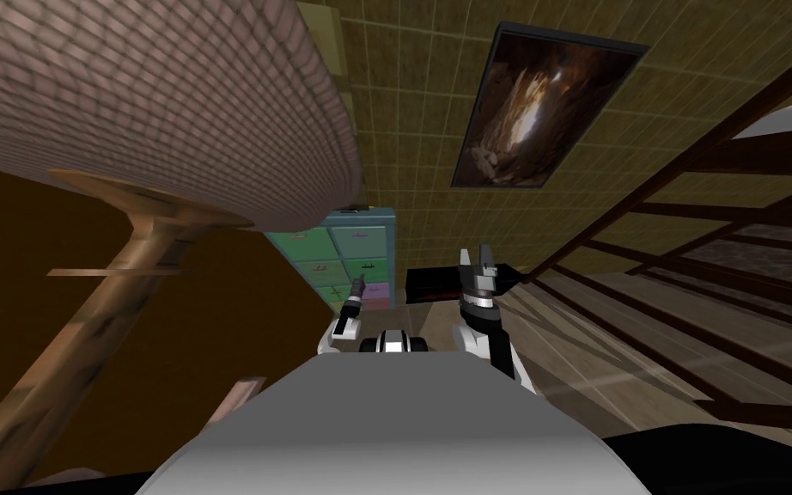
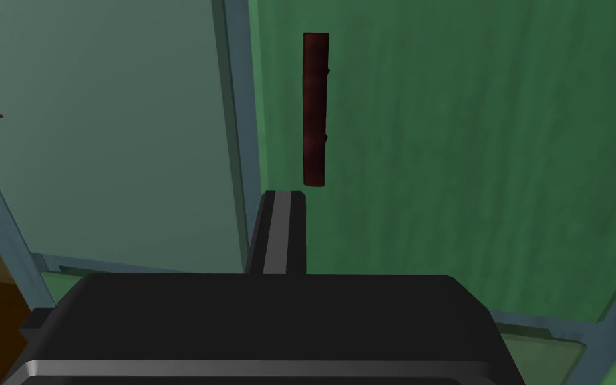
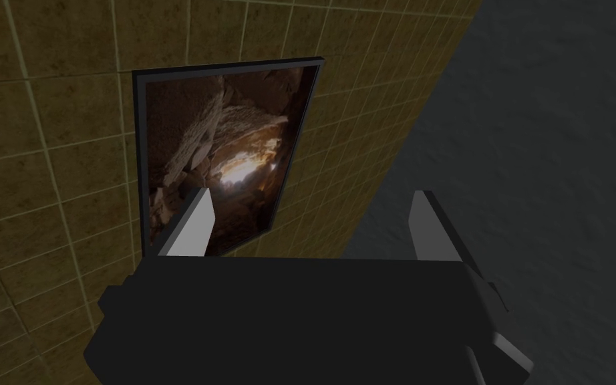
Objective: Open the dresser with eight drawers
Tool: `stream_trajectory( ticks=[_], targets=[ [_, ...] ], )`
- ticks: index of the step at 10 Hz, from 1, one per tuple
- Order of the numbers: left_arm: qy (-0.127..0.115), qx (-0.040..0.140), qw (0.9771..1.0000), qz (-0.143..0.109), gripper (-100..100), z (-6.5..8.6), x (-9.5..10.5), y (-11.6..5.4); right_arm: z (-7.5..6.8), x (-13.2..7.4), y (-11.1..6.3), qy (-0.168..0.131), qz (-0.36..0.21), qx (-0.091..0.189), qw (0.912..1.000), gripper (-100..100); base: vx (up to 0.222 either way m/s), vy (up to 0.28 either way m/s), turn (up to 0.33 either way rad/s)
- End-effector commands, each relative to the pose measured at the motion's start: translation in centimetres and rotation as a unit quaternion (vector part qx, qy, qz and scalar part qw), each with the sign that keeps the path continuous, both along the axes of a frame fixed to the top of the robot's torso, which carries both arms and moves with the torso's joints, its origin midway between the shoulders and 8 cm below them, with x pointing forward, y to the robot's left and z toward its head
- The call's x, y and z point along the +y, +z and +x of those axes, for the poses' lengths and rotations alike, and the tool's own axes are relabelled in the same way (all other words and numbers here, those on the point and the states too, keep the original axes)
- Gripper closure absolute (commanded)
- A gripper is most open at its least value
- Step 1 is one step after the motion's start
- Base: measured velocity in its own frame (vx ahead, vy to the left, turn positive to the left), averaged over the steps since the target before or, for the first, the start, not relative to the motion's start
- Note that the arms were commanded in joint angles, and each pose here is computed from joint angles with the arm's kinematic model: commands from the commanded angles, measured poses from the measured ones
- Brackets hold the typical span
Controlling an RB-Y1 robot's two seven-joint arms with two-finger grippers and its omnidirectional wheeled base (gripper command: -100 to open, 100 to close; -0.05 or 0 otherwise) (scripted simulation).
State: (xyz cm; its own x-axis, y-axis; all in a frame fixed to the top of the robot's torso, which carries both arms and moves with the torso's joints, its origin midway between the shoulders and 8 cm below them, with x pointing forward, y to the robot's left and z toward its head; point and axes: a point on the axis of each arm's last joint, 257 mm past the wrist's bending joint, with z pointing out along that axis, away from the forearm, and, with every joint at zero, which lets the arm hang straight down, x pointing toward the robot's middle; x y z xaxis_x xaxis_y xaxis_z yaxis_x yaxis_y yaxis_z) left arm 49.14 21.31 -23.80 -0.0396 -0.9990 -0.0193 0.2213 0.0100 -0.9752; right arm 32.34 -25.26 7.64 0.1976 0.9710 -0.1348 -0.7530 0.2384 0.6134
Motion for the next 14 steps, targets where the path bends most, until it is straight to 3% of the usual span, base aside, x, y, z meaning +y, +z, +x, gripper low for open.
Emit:
stream_trajectory(
  ticks=[1,4,6,10,13,14],
  targets=[
    [-0.004,0.001,0.9996,0.029,-100,0.0,1.5,0.0,0.0,0.0,0.0,0.0,0.0,0.0,1.0,0,0.025,-0.001,-0.009],
    [-0.008,0.002,0.9985,0.055,-100,0.2,2.6,0.3,0.0,0.0,0.0,0.0,0.0,0.0,1.0,0,0.019,0.016,-0.008],
    [-0.011,0.008,0.9984,0.055,-100,1.0,2.1,0.5,0.0,0.0,0.0,0.0,0.0,0.0,1.0,0,0.056,0.055,-0.047],
    [-0.01,0.014,0.9998,0.011,-100,1.5,-0.7,0.3,0.0,0.0,0.0,0.0,0.0,0.0,1.0,0,0.034,0.033,-0.007],
    [-0.011,0.015,0.9996,0.021,-100,2.2,-0.3,1.2,0.0,0.0,0.0,0.0,0.0,0.0,1.0,0,0.044,-0.004,-0.003],
    [-0.011,0.015,0.9996,0.02,-100,1.9,-0.4,0.8,0.0,0.0,0.0,0.0,0.0,0.0,1.0,0,0.029,-0.012,0.0]
  ],
)
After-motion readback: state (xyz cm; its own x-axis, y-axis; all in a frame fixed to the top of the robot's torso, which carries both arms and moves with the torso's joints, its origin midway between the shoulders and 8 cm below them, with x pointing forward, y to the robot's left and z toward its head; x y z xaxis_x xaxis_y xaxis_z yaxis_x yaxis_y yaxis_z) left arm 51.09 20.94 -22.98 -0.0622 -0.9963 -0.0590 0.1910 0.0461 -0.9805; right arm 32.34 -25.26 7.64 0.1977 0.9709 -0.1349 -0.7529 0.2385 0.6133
